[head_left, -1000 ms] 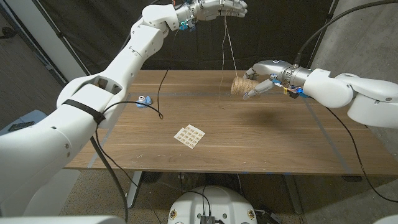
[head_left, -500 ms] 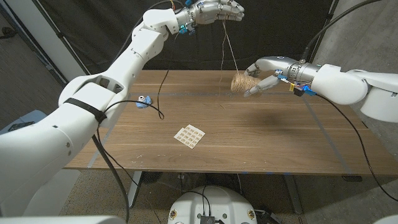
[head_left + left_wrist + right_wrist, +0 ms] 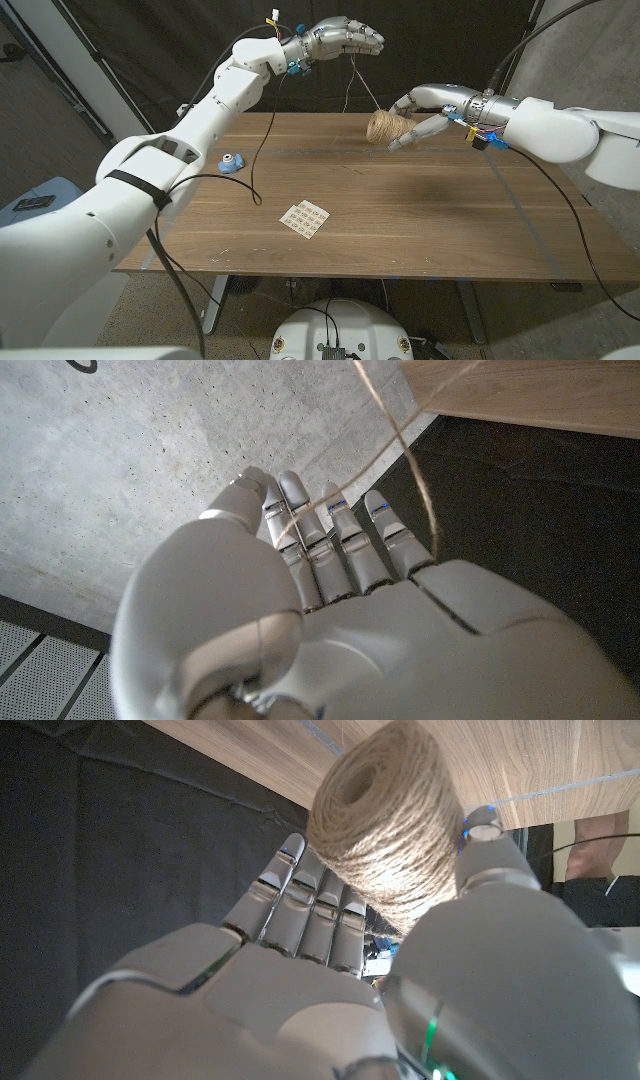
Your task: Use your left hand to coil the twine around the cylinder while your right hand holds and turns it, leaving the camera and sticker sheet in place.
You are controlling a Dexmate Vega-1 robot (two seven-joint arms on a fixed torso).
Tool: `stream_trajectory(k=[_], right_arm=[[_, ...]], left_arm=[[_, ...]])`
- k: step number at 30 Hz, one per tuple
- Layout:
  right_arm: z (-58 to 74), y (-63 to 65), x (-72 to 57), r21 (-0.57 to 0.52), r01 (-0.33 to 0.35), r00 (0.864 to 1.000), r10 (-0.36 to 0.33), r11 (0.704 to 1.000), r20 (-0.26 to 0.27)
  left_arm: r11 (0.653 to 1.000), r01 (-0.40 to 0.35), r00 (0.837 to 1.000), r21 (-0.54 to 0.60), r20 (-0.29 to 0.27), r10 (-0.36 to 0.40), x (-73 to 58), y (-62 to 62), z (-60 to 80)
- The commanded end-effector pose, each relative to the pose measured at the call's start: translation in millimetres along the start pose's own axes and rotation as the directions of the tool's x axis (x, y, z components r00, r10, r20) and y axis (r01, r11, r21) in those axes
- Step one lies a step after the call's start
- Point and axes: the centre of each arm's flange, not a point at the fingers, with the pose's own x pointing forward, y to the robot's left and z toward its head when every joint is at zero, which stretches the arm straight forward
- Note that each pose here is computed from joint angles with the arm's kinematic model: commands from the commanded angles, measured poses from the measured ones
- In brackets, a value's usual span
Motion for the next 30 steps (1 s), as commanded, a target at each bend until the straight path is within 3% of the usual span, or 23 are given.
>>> stream_trajectory(k=[1, 30], right_arm=[[0.7, -9.0, -3.7, 0.017, 0.024, 0.999, -0.024, 1.000, 0.026], [-10.2, -22.4, -3.5, 0.061, 0.052, 0.997, -0.055, 0.997, 0.055]], left_arm=[[0.999, -0.020, 1.000, 0.030, -0.021, 0.020, -7.6, -11.5, -22.1], [1.000, -0.012, 0.998, 0.021, -0.065, 0.014, -12.2, -50.6, -69.6]])
